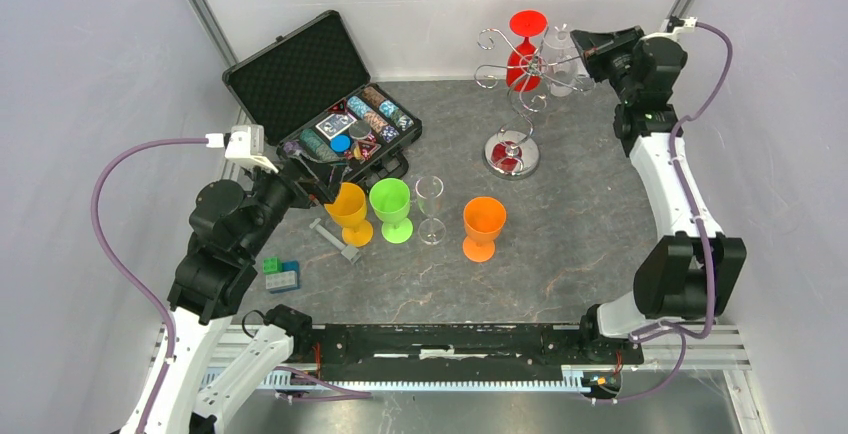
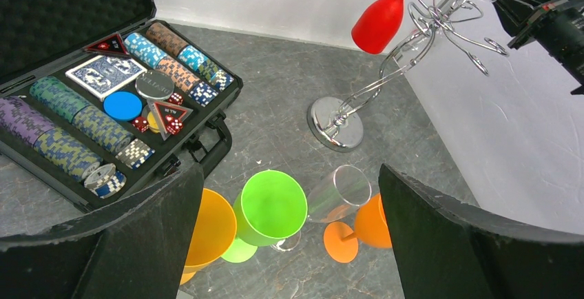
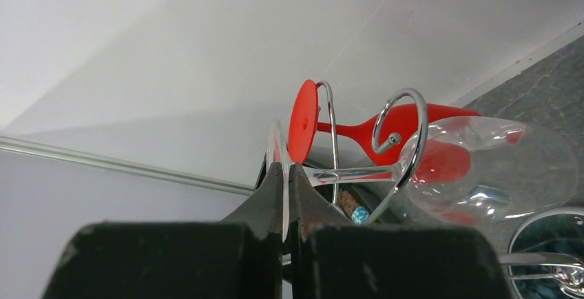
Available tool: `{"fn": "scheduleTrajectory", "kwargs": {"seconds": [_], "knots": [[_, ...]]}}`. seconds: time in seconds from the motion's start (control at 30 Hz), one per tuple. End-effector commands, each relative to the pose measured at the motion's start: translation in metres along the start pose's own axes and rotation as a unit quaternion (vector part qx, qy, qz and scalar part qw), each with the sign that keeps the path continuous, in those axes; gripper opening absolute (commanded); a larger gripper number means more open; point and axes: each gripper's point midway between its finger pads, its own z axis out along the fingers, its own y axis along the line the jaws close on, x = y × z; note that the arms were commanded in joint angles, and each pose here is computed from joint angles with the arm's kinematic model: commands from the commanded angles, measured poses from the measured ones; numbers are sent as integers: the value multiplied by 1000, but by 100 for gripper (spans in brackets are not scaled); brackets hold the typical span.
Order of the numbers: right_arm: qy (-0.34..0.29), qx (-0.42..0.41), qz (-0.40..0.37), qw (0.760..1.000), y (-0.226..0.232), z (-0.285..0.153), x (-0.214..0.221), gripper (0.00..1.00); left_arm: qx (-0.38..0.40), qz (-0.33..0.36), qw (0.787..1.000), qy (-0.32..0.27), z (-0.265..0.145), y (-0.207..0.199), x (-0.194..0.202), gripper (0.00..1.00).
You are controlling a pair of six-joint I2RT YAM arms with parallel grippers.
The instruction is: Take the wine glass off the wine glass rack
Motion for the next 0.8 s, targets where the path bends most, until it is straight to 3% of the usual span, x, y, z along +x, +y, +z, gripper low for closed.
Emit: {"fn": "scheduleTrajectory", "kwargs": {"seconds": [0.0,0.43,0.77], "knots": [[-29,-72,-4,997,46,13,-19,0,3,14,1000,-11,2,-1,-6,100],[-104,-109,-60,987,76,40,-64,0,9,15,1000,-13,-2,-4,-9,100],[-202,-75,-127,968,80,-32,-112,0,82,41,996,-3,-6,-28,-6,100]]}}
